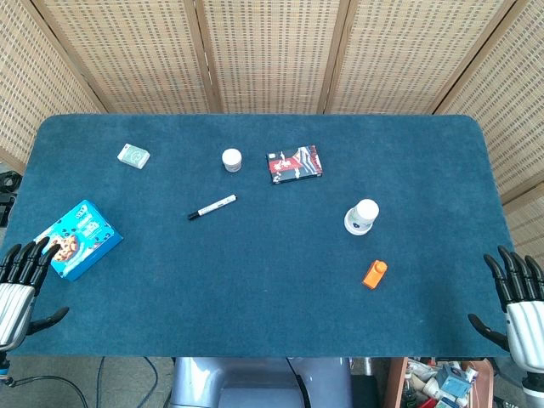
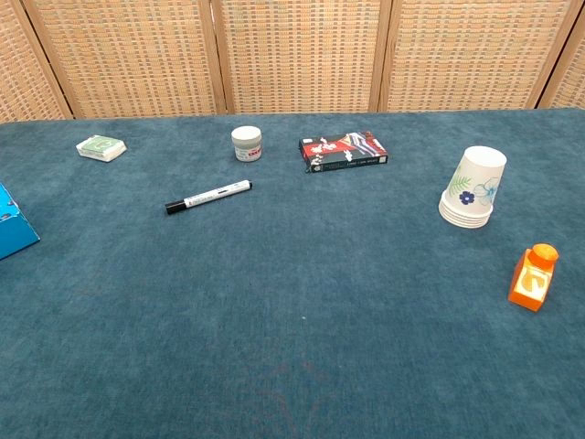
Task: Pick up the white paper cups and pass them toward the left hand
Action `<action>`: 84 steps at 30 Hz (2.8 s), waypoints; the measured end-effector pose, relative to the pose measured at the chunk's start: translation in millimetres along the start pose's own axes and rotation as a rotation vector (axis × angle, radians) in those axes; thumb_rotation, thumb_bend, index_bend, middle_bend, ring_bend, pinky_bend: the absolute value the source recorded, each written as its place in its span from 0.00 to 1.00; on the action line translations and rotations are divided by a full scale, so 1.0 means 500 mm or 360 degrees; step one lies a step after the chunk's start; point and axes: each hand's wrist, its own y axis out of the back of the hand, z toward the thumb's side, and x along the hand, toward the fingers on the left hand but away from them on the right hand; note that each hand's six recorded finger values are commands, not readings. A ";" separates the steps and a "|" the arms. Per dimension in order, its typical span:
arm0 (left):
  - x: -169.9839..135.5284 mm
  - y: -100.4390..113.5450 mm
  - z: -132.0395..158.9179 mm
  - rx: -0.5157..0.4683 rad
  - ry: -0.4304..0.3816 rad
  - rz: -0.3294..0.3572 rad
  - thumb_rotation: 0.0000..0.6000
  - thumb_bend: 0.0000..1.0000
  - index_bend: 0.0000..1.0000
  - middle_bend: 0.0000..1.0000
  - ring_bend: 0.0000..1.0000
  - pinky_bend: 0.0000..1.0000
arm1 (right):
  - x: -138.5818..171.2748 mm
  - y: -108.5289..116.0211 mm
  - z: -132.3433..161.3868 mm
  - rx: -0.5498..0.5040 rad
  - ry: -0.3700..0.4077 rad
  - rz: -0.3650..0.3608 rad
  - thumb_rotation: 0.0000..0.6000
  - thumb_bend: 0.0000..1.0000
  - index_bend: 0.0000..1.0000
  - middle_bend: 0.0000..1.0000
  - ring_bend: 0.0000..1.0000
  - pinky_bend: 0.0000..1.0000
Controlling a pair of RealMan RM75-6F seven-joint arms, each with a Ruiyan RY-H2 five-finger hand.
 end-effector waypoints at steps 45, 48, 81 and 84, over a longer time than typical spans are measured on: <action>0.098 -0.063 -0.061 0.0090 0.0196 -0.0051 1.00 0.13 0.00 0.00 0.00 0.00 | -0.509 -0.259 0.165 -0.0208 0.0187 0.0766 1.00 0.09 0.21 0.27 0.14 0.25; 0.102 -0.065 -0.061 0.0087 0.0197 -0.0057 1.00 0.12 0.00 0.00 0.00 0.00 | -0.512 -0.270 0.174 -0.0199 0.0191 0.0789 1.00 0.12 0.24 0.30 0.17 0.28; 0.111 -0.072 -0.071 0.0099 0.0227 -0.0080 1.00 0.13 0.00 0.00 0.00 0.00 | -0.548 -0.329 0.213 -0.0233 0.0142 0.0753 1.00 0.43 0.54 0.58 0.43 0.56; 0.112 -0.073 -0.071 0.0097 0.0228 -0.0082 1.00 0.13 0.00 0.00 0.00 0.00 | -0.546 -0.322 0.217 -0.0273 0.0150 0.0737 1.00 0.44 0.54 0.58 0.43 0.56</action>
